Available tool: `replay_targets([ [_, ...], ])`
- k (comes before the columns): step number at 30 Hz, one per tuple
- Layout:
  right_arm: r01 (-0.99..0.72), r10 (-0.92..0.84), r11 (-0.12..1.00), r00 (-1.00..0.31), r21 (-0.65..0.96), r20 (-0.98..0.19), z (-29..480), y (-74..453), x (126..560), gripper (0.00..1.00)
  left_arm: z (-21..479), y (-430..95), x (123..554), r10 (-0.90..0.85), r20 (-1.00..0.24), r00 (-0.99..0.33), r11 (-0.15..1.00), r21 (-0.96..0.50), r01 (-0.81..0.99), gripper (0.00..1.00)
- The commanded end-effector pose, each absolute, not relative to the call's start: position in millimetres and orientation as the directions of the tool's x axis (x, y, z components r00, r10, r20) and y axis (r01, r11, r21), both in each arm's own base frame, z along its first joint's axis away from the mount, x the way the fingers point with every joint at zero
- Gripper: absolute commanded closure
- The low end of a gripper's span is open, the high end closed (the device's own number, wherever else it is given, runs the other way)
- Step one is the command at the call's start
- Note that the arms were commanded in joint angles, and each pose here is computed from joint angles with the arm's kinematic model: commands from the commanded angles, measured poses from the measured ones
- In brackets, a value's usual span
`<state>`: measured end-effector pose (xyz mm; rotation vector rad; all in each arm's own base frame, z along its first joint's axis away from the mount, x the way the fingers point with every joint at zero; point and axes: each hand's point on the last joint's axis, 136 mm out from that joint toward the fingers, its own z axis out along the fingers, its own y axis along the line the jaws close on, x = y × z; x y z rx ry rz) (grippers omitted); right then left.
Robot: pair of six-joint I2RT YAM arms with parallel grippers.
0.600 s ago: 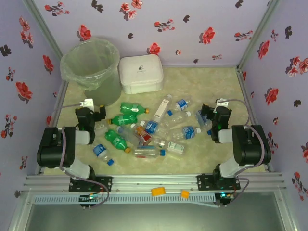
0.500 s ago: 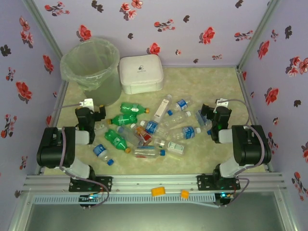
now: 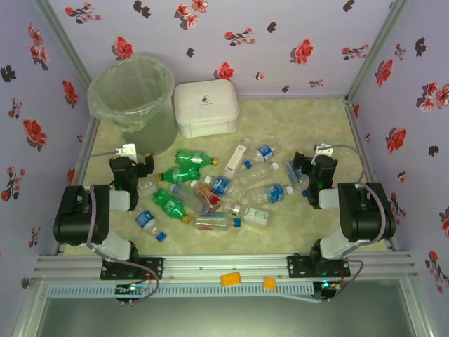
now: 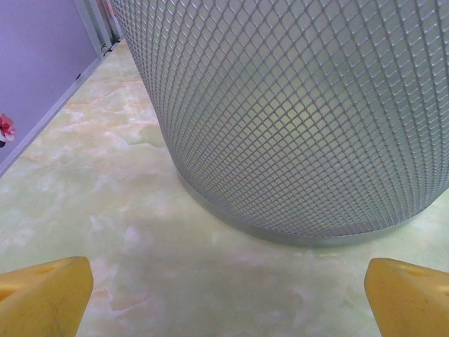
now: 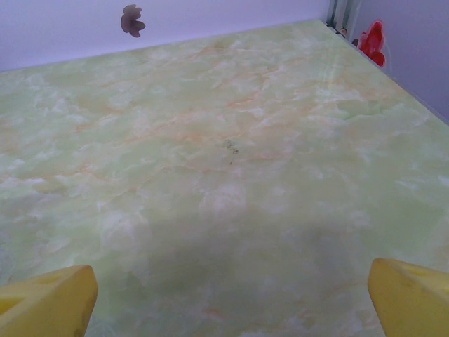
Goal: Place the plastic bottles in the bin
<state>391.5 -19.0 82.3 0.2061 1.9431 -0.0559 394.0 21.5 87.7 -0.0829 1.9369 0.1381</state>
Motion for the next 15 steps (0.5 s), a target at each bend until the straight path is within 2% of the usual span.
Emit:
replay_targets([
  [1,0.161,0.109,0.985,-0.356,0.054,-0.928,85.5,-19.8,397.5,0.00,95.3,22.4,398.7,0.006,-0.940,-0.342,0.991,0.050,-0.120,0.00],
  [15,0.164,0.102,0.985,-0.349,0.047,-0.932,86.5,-20.6,395.7,0.00,94.8,22.0,397.9,0.009,-0.940,-0.341,0.991,0.053,-0.119,0.00],
])
